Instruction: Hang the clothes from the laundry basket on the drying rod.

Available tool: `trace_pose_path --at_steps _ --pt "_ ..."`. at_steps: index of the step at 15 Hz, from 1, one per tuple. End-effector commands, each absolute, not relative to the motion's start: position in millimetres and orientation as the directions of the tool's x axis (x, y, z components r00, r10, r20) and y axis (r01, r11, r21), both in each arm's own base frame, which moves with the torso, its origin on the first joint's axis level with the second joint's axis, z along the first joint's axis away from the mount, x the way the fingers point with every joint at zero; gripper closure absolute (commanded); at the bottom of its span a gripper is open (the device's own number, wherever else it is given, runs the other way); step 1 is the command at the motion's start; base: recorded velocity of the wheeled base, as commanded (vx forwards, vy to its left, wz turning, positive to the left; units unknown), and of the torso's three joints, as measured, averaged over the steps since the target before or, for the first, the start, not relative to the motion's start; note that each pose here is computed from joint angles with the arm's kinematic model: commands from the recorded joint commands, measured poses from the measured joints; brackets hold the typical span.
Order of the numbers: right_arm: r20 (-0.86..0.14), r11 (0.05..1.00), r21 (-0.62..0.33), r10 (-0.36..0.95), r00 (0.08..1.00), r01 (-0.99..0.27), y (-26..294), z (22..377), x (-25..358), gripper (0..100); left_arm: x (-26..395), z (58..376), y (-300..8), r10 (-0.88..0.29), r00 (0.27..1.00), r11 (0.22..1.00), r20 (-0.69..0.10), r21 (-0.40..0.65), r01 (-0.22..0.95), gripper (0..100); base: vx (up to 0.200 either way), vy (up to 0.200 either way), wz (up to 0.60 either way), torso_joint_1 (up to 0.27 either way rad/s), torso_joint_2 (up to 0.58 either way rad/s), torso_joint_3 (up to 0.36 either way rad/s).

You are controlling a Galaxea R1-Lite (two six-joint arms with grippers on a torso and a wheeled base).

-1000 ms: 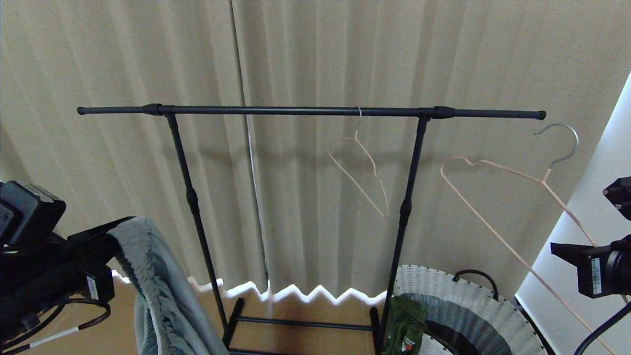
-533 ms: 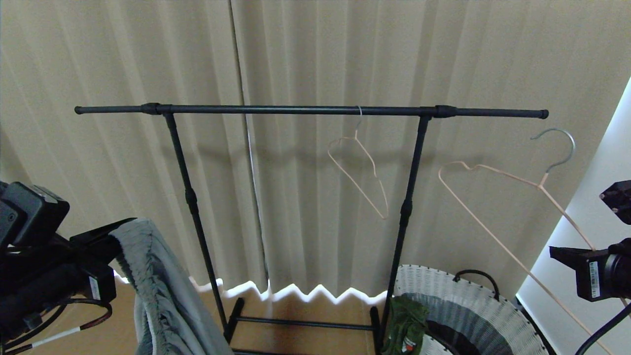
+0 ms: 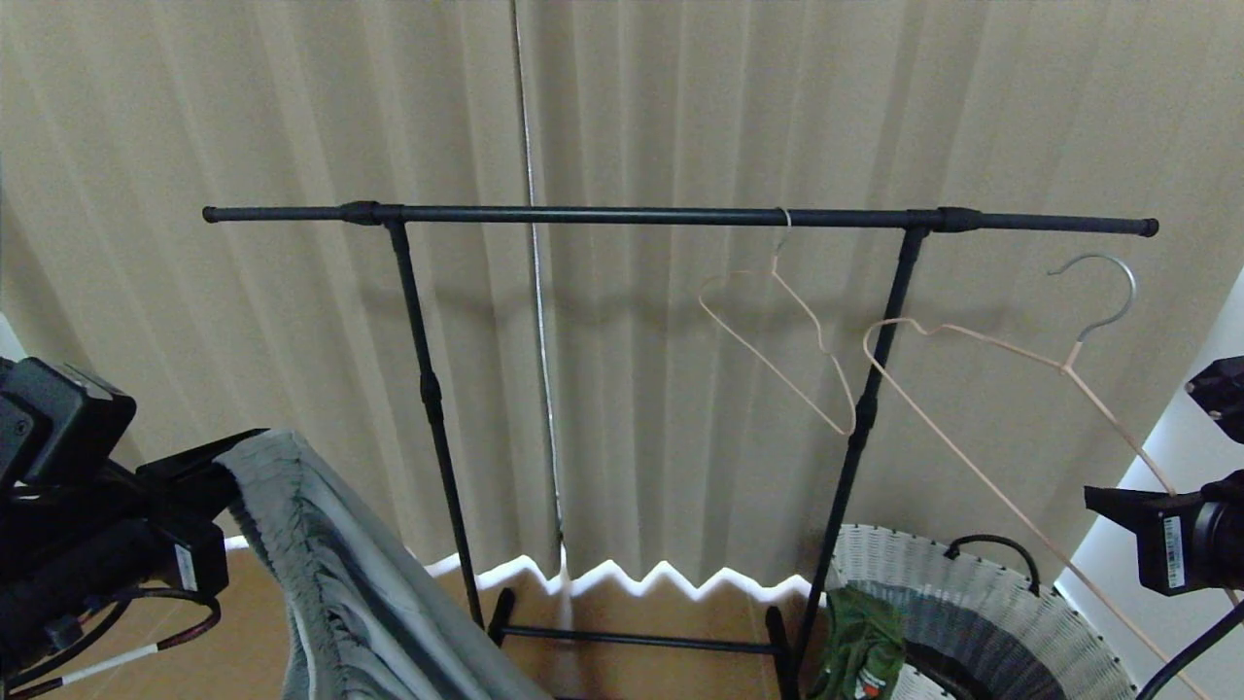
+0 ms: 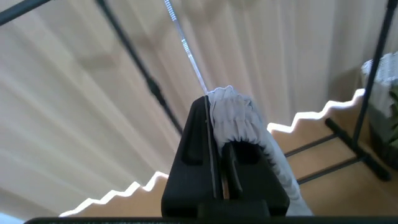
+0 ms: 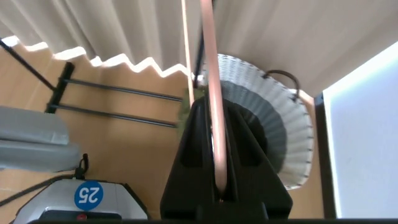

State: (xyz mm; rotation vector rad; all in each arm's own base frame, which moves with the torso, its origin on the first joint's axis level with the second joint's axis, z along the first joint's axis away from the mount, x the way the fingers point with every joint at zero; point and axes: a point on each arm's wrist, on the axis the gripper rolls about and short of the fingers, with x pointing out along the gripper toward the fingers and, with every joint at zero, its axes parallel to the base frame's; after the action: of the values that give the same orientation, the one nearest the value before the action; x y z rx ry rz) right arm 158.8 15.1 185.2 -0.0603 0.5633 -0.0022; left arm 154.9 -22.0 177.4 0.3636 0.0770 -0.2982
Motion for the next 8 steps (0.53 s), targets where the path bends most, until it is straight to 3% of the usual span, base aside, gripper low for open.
trace_pose_path --at_steps 1,8 --pt "-0.533 0.998 -0.057 -0.017 0.846 -0.016 15.4 185.2 159.1 100 154.6 176.7 -21.9 -0.273 0.953 0.891 -0.13 0.339 0.301 100 0.0 0.2 0.0 -0.002 0.0 0.002" --pt "-0.459 0.999 -0.046 0.002 0.888 -0.026 15.3 197.9 145.6 100 152.8 173.0 -22.0 -0.274 0.951 0.89 -0.142 0.338 0.307 100 0.0 0.0 0.0 0.0 0.0 0.0"
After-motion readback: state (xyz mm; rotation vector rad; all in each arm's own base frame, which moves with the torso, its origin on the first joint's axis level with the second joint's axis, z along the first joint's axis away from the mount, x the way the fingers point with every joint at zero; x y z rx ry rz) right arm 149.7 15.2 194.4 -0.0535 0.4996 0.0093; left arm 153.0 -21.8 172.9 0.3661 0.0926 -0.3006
